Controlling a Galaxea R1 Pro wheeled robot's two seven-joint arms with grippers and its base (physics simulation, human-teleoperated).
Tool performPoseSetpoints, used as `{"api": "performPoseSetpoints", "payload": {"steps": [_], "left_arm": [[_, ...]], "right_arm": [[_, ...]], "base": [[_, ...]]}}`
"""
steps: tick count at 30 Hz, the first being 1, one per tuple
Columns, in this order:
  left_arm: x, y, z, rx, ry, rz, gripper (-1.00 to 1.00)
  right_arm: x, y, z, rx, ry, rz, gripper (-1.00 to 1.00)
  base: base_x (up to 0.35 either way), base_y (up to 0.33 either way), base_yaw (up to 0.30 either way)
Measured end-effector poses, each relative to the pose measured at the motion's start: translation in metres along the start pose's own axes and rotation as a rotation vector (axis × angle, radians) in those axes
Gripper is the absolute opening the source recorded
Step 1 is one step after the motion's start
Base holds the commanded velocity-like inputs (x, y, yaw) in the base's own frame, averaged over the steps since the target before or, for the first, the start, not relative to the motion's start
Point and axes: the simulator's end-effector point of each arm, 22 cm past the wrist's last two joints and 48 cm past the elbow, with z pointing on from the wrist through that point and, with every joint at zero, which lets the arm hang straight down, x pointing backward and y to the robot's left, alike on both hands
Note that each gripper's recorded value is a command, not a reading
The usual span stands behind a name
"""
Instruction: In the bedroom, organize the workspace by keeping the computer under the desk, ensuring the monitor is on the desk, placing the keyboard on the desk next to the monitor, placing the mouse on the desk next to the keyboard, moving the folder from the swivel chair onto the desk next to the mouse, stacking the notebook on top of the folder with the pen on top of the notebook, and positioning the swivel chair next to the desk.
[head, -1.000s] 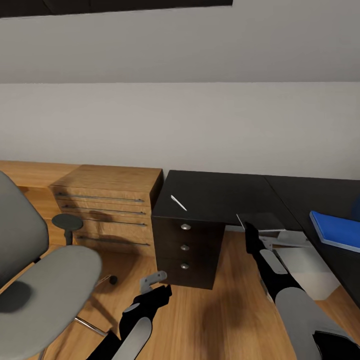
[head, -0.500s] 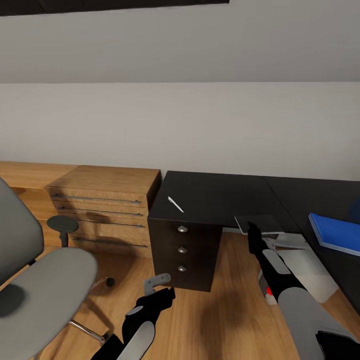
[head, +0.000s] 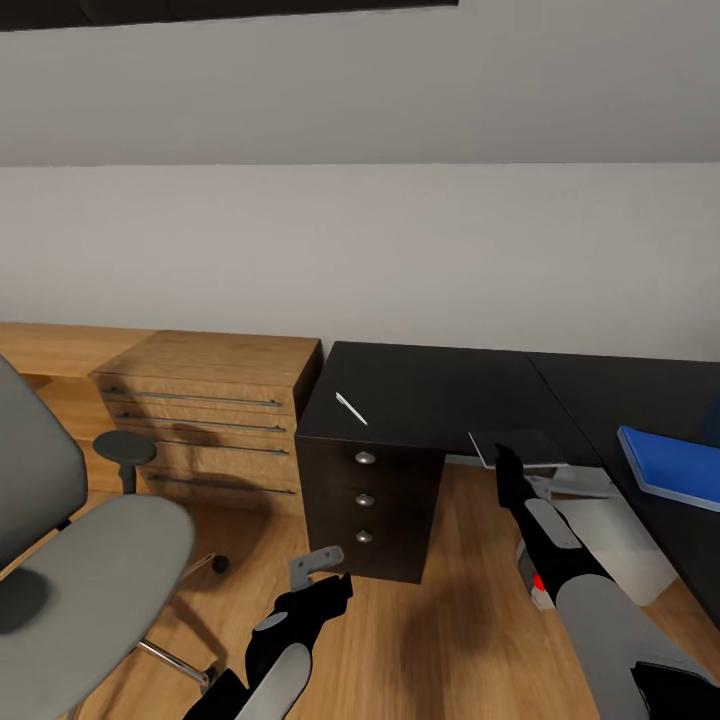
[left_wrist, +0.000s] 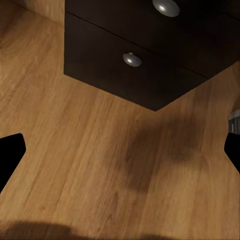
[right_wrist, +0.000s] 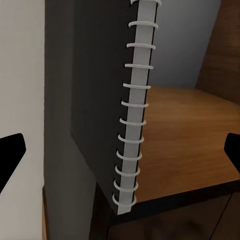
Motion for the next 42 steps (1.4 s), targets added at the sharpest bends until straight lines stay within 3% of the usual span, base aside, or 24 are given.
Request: {"api": "performPoseSetpoints", "payload": {"steps": [10, 16, 42], "left_arm": [[0.0, 0.001, 0.0, -0.002, -0.001, 0.003, 1.0], [0.008, 0.004, 0.008, -0.004, -0.002, 0.003, 1.0], [0.009, 0.005, 0.009, -0.002, 0.003, -0.001, 1.0]], "right_arm": [[-0.001, 0.0, 0.0, 0.0, -0.001, -0.002, 1.0], [0.0, -0.011, 0.003, 0.0, -0.001, -0.002, 1.0], [0.0, -0.011, 0.003, 0.0, -0.003, -0.002, 1.0]], "base": [[0.0, 0.0, 0.0], [0.0, 0.0, 0.0], [0.004, 0.002, 0.0]]}}
